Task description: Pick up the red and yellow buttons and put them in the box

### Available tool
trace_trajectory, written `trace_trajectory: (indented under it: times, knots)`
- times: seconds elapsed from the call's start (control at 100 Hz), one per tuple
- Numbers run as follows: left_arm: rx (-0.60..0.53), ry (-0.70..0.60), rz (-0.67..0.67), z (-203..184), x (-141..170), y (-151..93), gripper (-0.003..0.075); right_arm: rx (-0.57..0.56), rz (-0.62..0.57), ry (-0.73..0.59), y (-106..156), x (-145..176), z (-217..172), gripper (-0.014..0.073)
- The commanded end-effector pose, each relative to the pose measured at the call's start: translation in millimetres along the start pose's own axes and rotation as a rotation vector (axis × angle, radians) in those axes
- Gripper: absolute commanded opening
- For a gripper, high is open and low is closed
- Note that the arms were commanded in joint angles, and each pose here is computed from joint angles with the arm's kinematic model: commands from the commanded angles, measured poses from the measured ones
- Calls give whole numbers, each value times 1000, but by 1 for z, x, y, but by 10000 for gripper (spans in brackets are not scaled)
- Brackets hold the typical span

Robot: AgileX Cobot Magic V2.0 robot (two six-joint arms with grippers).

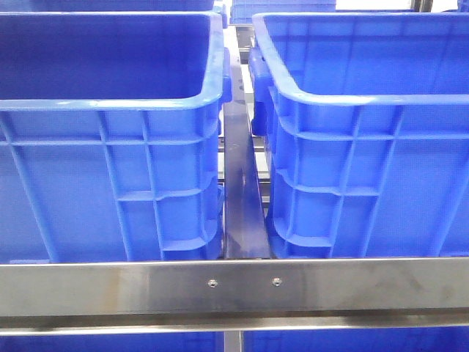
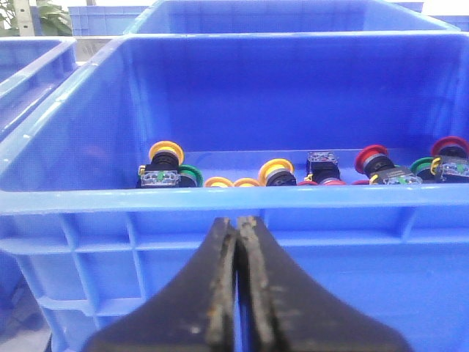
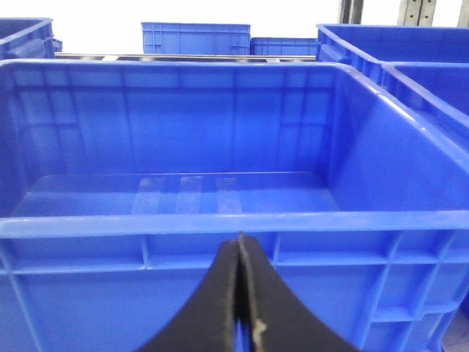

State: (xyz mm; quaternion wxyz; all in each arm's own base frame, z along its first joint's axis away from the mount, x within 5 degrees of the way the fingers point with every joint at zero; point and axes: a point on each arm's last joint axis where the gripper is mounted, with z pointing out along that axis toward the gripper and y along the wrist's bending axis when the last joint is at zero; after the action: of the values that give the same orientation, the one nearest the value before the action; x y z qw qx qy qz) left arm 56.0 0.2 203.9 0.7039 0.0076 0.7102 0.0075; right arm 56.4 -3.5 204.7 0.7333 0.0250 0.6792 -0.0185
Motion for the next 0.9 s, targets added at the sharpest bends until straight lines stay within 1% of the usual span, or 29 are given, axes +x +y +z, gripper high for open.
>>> trace_trajectory:
  times: [0.0,0.21,0.35,0.49,0.54,0.64,0.8,0.89]
  knots:
    - [2,-51,-14,0,9,0,-20,-6,-12,-119,1,-14,-3,-64]
    - [3,-104,-12,-1,3,-1,-20,-6,-12,-119,1,-14,-3,-64]
    - [-1,-128,11,-4,-16,0,-20,-6,-12,-119,1,-14,-3,-64]
    - [-8,-153,13,-12,-44,1,-20,-6,-12,-119,1,-14,-3,-64]
    - [-10,-140,12,-15,-53,2,-20,-6,-12,-119,1,-14,-3,-64]
    - [-16,-75,11,-18,-70,3,-20,-6,-12,-119,1,-14,-3,-64]
    - [-22,62,9,-14,-93,4,-20,-6,-12,-119,1,-14,-3,-64]
    - [-25,158,9,-5,-105,5,-19,-6,-12,-119,1,-14,-3,-64]
